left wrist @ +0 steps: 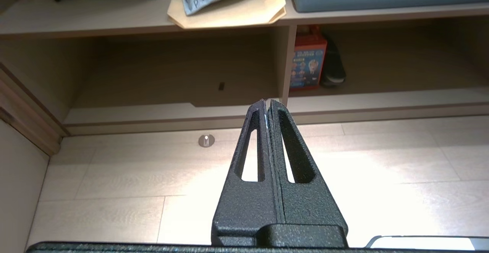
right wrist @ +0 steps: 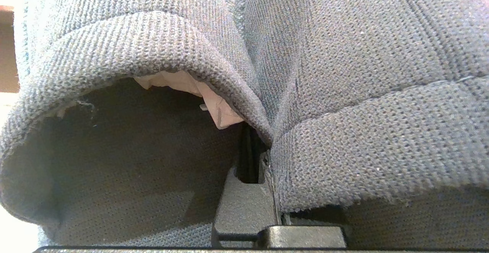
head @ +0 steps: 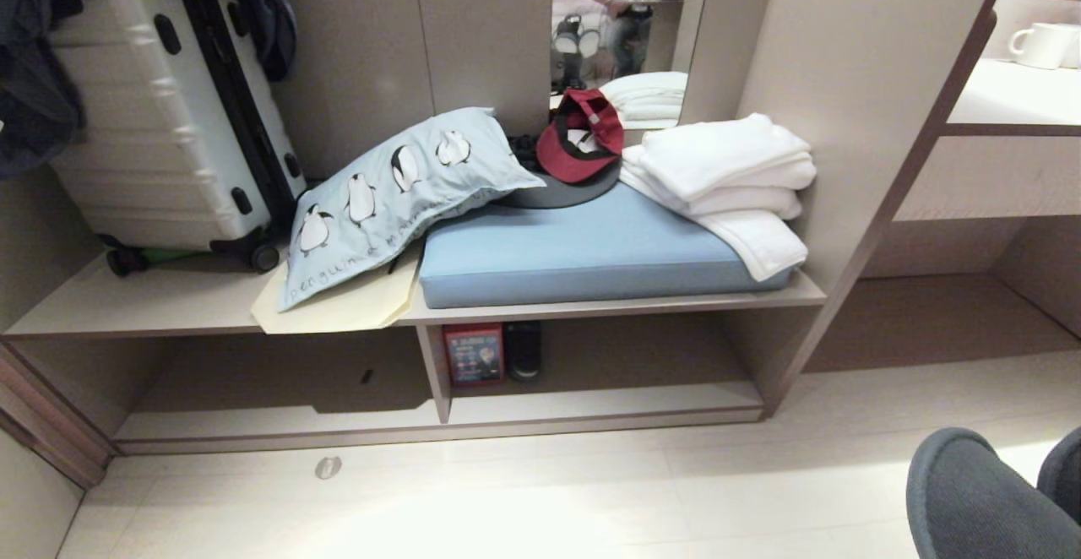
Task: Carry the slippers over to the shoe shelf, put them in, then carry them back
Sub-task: Place the slippers into the shoe cabinet
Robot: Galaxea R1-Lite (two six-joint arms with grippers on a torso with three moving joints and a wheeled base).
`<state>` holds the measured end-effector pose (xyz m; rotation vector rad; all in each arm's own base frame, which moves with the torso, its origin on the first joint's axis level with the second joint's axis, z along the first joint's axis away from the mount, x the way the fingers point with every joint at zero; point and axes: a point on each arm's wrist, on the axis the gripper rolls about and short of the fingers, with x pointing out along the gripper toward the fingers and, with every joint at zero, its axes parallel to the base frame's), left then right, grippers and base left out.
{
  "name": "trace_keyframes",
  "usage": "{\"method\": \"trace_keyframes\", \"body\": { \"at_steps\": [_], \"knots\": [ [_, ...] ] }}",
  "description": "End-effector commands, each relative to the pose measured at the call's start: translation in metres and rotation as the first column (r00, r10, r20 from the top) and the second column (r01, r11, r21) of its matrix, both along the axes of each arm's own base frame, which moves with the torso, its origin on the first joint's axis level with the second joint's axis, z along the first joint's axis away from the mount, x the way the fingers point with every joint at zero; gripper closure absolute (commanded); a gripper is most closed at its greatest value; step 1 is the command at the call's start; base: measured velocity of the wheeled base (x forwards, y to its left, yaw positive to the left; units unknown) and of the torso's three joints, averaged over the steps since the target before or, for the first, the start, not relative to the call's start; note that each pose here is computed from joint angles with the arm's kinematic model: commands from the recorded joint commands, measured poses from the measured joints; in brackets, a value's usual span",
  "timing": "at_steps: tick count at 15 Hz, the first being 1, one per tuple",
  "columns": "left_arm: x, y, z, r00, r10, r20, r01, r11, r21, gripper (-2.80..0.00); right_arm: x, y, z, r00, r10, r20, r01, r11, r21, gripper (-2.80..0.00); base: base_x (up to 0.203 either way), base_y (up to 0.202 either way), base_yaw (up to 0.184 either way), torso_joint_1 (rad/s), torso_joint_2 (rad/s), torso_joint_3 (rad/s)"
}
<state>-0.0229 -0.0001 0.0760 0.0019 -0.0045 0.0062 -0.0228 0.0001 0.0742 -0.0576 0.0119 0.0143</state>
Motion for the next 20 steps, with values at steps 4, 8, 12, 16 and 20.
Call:
{"method": "trace_keyframes", "body": {
  "at_steps": [4, 8, 12, 16, 20],
  "knots": [
    [0.0001, 0.0000, -0.0001, 1.000, 0.001, -0.001, -0.001, 1.000, 0.000, 0.00, 0.0000, 0.0000, 0.0000, 1.000, 0.001, 0.000, -0.001, 1.000, -0.001, 0.00, 0.000, 0.000, 0.000, 0.005, 0.00, -0.199],
    [0.0001, 0.0000, -0.0003, 1.000, 0.001, -0.003, -0.001, 1.000, 0.000, 0.00, 0.0000, 0.0000, 0.0000, 1.000, 0.001, 0.000, -0.001, 1.000, -0.001, 0.00, 0.000, 0.000, 0.000, 0.004, 0.00, -0.196],
    [0.0000, 0.0000, 0.0002, 1.000, 0.001, 0.000, -0.001, 1.000, 0.000, 0.00, 0.0000, 0.0000, 0.0000, 1.000, 0.001, 0.000, -0.001, 1.000, -0.001, 0.00, 0.000, 0.000, 0.000, 0.002, 0.00, -0.196],
    [0.0001, 0.0000, -0.0002, 1.000, 0.001, -0.001, -0.001, 1.000, 0.000, 0.00, 0.0000, 0.0000, 0.0000, 1.000, 0.001, 0.000, -0.001, 1.000, -0.001, 0.00, 0.000, 0.000, 0.000, 0.005, 0.00, -0.201],
    [0.0000, 0.0000, 0.0002, 1.000, 0.001, 0.000, -0.001, 1.000, 0.000, 0.00, 0.0000, 0.0000, 0.0000, 1.000, 0.001, 0.000, -0.001, 1.000, -0.001, 0.00, 0.000, 0.000, 0.000, 0.006, 0.00, -0.197]
  ]
}}
